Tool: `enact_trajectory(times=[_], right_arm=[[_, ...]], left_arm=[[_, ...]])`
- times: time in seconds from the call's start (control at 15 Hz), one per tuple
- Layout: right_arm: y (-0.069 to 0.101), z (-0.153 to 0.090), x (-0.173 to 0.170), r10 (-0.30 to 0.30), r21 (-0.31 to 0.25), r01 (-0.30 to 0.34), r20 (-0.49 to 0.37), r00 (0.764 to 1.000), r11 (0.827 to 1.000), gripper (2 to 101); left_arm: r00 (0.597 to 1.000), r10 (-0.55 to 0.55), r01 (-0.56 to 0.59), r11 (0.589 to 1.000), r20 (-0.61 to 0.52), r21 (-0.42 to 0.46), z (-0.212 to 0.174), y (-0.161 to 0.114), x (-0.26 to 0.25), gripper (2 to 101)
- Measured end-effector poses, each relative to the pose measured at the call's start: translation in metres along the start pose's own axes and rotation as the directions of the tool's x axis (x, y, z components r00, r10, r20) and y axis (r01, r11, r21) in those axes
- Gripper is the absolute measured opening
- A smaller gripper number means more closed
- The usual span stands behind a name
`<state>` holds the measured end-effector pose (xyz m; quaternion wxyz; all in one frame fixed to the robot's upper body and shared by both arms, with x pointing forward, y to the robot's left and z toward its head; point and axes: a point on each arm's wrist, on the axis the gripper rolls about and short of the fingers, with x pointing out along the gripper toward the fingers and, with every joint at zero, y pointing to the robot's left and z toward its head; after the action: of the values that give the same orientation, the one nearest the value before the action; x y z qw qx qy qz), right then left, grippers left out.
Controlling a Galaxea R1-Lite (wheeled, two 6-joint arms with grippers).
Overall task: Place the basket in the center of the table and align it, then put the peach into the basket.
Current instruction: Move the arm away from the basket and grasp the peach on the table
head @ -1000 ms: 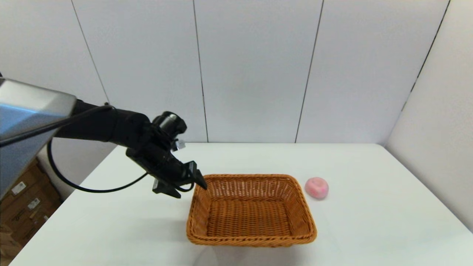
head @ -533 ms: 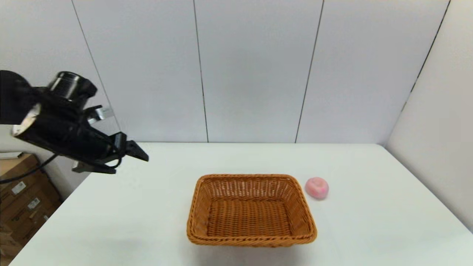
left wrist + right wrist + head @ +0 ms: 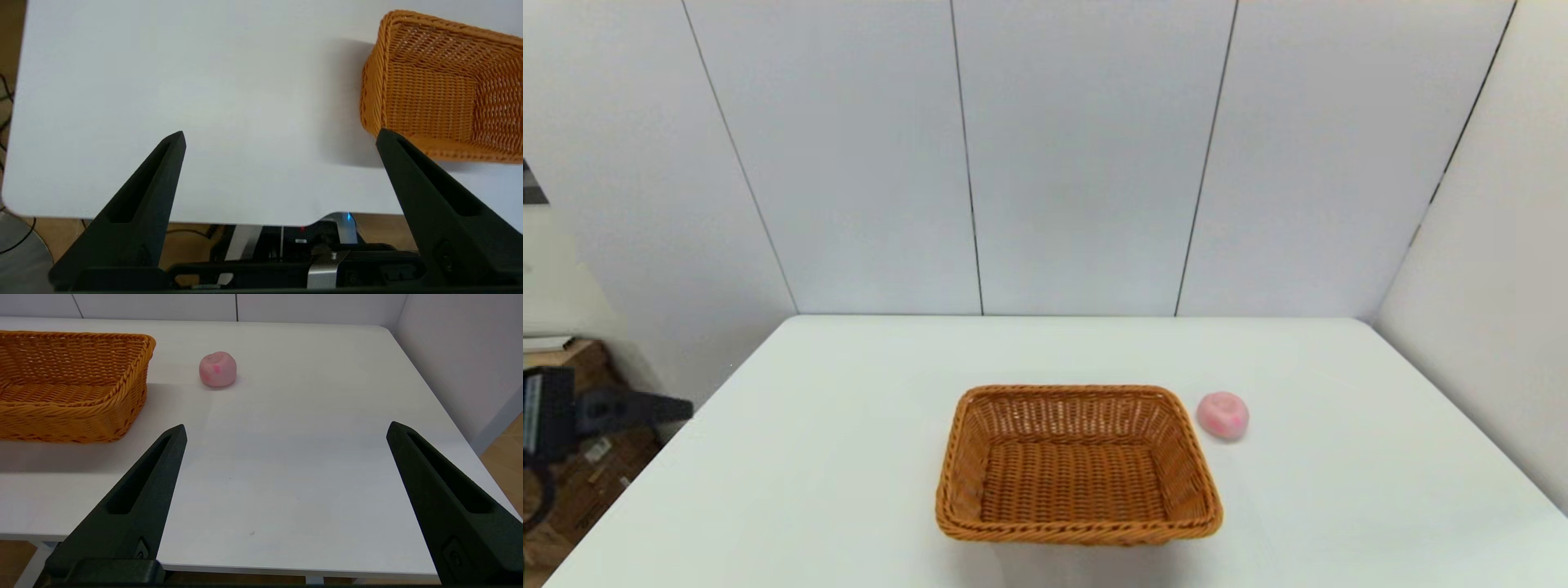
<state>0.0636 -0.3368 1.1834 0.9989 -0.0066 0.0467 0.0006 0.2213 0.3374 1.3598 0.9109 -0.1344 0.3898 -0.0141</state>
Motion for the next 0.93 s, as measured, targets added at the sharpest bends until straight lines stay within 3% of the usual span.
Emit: enact_trajectory(times=[0.6, 0.93], right_arm=[[0.0, 0.0, 0.0, -0.003, 0.003, 0.003, 0.001, 1.0, 1.0, 97.1], [0.0, 0.0, 0.0, -0.003, 0.002, 0.003, 0.001, 1.0, 1.0, 97.1]], left_arm=[[0.987, -0.062, 0.052, 0.996, 0.149, 0.07, -0.14, 0.021, -0.032, 96.8], [0.949, -0.087, 0.052, 0.991, 0.303, 0.121, -0.181, 0.032, -0.019, 97.1]])
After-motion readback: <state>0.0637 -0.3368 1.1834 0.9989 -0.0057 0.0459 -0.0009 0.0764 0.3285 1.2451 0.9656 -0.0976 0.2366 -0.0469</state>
